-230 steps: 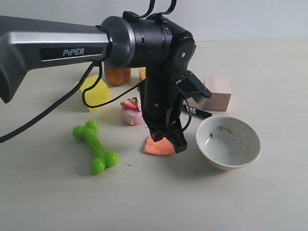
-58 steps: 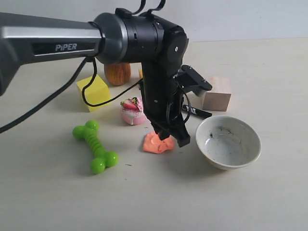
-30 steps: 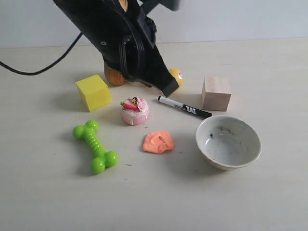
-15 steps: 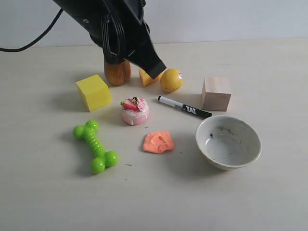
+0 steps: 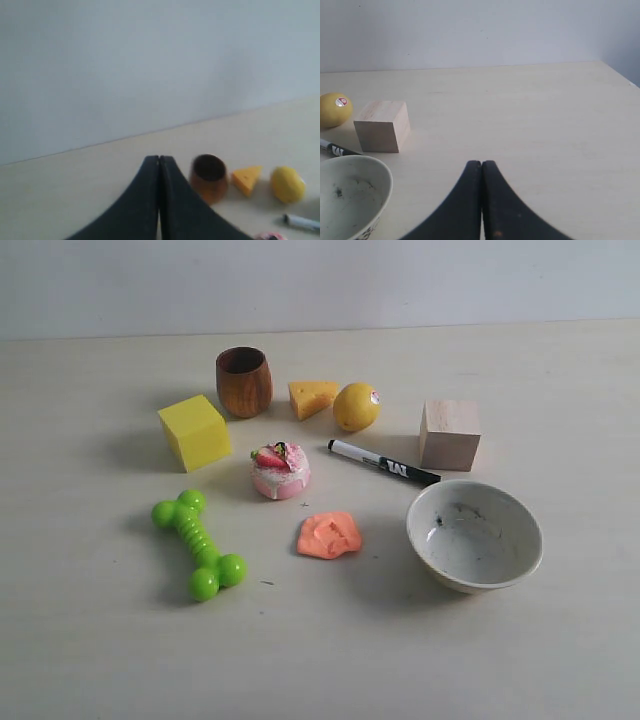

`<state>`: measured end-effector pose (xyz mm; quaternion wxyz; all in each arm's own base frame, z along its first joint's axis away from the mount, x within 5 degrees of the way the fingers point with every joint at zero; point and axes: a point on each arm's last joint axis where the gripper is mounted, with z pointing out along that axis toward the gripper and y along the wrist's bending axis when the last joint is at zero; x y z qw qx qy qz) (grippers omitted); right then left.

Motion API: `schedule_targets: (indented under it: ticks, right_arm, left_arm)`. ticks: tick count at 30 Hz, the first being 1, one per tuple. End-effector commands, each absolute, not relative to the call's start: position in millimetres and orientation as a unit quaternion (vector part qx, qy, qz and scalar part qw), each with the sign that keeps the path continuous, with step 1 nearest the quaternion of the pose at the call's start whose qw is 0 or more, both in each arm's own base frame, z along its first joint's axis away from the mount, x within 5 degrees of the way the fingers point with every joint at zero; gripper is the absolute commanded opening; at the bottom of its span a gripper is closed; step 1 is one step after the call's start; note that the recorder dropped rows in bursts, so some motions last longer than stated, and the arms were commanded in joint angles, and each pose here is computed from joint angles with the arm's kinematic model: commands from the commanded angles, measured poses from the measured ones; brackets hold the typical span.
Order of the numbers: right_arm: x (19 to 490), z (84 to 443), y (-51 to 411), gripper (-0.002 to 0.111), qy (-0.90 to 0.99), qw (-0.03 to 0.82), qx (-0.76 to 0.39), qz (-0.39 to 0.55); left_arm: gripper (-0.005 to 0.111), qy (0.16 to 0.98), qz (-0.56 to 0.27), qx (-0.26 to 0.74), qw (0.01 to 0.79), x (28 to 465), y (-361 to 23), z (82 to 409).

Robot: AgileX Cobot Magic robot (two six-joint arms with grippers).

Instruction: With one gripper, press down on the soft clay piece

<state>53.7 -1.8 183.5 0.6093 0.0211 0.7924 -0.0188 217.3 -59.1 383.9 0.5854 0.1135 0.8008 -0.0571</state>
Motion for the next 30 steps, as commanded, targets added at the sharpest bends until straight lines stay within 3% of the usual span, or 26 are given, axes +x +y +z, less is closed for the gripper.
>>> schedule_targets:
  ticks: [1,5,12,19,30]
  right_arm:
    - [54,183,-2,0.0,0.788,0.615,0.018,-0.022]
    - [54,183,-2,0.0,0.788,0.615,0.018,-0.022]
    - [54,183,-2,0.0,0.788,0.615,0.018,-0.022]
    - [54,183,-2,0.0,0.788,0.615,0.018,-0.022]
    - [54,183,-2,0.0,0.788,0.615,0.018,-0.022]
  left_arm:
    - [0.0,0.763,-0.021,-0.013,0.646,165,-5,381]
    - [0.0,0.741,0.019,-0.07,0.668,123,14,365]
    - [0.0,0.717,0.02,-0.09,0.691,74,12,321]
    - [0.0,0.733,-0.002,-0.106,0.672,65,9,272]
    - [0.0,0.721,-0.026,-0.117,0.682,51,6,235]
